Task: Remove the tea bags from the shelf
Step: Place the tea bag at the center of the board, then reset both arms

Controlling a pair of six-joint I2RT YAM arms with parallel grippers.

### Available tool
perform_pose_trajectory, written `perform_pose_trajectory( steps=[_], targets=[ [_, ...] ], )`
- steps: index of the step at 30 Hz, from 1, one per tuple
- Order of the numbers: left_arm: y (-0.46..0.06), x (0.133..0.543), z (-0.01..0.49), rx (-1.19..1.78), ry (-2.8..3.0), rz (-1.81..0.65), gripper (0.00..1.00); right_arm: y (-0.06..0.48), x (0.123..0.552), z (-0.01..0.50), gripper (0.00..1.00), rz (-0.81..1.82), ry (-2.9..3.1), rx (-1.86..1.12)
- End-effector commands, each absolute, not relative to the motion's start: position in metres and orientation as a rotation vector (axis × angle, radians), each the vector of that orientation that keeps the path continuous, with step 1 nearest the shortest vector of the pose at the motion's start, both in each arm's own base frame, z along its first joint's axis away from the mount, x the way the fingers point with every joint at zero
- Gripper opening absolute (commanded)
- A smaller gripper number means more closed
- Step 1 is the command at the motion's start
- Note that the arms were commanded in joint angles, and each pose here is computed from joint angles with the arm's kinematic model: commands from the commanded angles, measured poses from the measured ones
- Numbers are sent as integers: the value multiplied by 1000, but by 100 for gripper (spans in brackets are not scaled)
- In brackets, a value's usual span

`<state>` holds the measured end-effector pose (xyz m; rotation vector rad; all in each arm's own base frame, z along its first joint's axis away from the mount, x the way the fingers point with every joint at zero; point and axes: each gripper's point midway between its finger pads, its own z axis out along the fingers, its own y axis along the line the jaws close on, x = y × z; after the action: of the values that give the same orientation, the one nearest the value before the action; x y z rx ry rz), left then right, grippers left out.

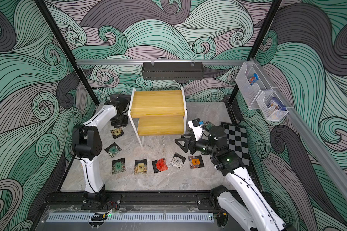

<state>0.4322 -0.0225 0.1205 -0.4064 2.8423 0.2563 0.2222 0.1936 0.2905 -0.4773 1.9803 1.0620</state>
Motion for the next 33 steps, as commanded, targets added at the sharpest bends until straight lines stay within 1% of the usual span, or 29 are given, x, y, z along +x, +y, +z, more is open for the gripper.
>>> perform_pose_trajectory(
  steps=[1, 6, 7, 9, 10, 11, 13, 14, 15, 20, 21, 24, 26, 30, 32, 33],
  targets=[
    [-34, 420, 166, -375, 2761, 118, 40, 191, 226, 294, 68, 1037, 1970, -473],
    [-36, 401, 203, -347, 2635, 23, 41, 186, 236, 298, 75, 994, 1965, -441],
    [-35, 397, 209, -340, 2609, 10, 44, 182, 239, 300, 77, 975, 1962, -424],
    [-33, 390, 220, -330, 2553, -9, 50, 172, 247, 304, 85, 921, 1951, -379],
    [-32, 386, 227, -329, 2517, -22, 55, 166, 252, 307, 90, 889, 1947, -348],
    [-30, 383, 233, -328, 2480, -29, 60, 159, 259, 310, 99, 856, 1942, -319],
    [-26, 374, 246, -324, 2411, -44, 68, 144, 274, 316, 99, 799, 1941, -244],
    [-23, 371, 251, -330, 2388, -46, 81, 135, 283, 318, 99, 769, 1944, -196],
    [-21, 367, 252, -337, 2377, -42, 98, 125, 292, 319, 99, 731, 1947, -149],
    [-2, 357, 251, -360, 2341, 52, 99, 55, 337, 298, 99, 405, 2043, 136],
    [3, 357, 252, -370, 2322, 77, 99, 44, 344, 293, 99, 342, 2053, 161],
    [22, 360, 252, -421, 2248, 134, 99, -1, 360, 273, 99, 19, 2072, 241],
    [31, 365, 246, -415, 2199, 159, 99, -27, 372, 258, 99, -113, 2055, 297],
    [44, 373, 221, -376, 2198, 244, 99, -64, 377, 215, 99, -357, 2004, 376],
    [52, 376, 197, -395, 2216, 253, 99, -69, 371, 186, 99, -393, 1992, 390],
    [52, 377, 187, -396, 2221, 235, 99, -64, 369, 174, 99, -373, 1995, 338]
  ],
)
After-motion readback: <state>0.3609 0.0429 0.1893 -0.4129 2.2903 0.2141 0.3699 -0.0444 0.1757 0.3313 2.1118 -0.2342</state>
